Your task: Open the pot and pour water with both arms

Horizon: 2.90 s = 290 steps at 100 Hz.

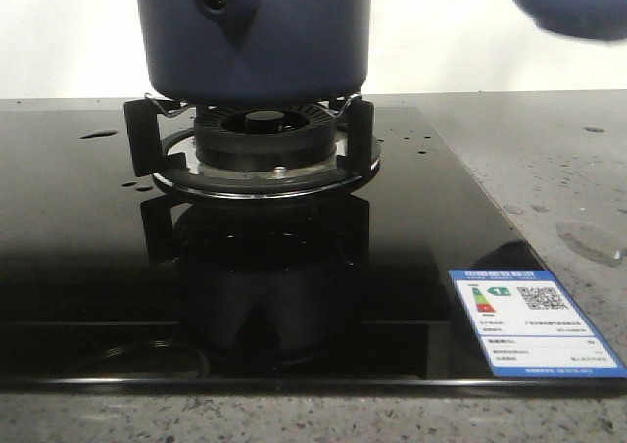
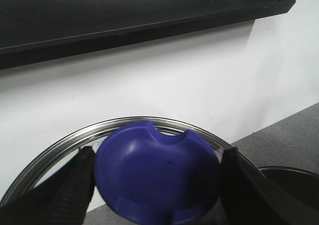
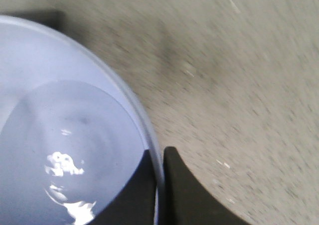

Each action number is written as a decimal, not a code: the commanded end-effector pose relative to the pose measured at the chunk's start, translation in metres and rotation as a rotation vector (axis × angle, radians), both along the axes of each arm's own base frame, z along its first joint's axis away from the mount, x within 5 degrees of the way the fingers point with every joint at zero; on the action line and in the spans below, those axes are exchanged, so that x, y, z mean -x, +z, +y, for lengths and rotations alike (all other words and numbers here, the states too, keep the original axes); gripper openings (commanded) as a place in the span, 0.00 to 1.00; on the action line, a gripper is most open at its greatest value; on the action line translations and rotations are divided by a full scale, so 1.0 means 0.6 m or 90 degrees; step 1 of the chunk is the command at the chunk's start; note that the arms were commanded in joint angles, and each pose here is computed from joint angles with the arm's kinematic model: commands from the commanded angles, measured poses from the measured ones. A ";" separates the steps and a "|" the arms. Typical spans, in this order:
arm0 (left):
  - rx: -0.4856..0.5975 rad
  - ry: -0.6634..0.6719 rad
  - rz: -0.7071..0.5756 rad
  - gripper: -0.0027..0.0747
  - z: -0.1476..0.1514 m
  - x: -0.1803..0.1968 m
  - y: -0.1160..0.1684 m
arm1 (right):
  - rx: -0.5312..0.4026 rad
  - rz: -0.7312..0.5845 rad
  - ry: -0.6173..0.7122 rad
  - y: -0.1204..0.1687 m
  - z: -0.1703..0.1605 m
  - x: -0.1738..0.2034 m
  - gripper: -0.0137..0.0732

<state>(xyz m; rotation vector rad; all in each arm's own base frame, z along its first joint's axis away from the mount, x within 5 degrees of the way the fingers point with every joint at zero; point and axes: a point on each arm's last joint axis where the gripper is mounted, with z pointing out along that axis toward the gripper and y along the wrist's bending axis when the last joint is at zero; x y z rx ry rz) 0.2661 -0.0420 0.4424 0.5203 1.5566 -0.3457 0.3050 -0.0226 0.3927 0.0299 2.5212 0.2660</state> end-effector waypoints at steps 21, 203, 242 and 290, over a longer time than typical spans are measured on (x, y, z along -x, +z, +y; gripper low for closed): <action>0.040 0.014 -0.052 0.50 0.003 0.021 0.042 | -0.031 -0.132 0.119 0.111 0.093 -0.020 0.10; 0.040 0.014 -0.052 0.50 0.003 0.021 0.042 | 0.033 -0.812 0.078 0.016 0.302 -0.021 0.09; 0.040 0.014 -0.052 0.50 0.003 0.021 0.042 | 0.083 -1.059 0.035 -0.043 0.322 0.026 0.09; 0.040 0.014 -0.052 0.50 0.003 0.021 0.042 | 0.087 -1.072 0.054 -0.041 0.326 0.028 0.09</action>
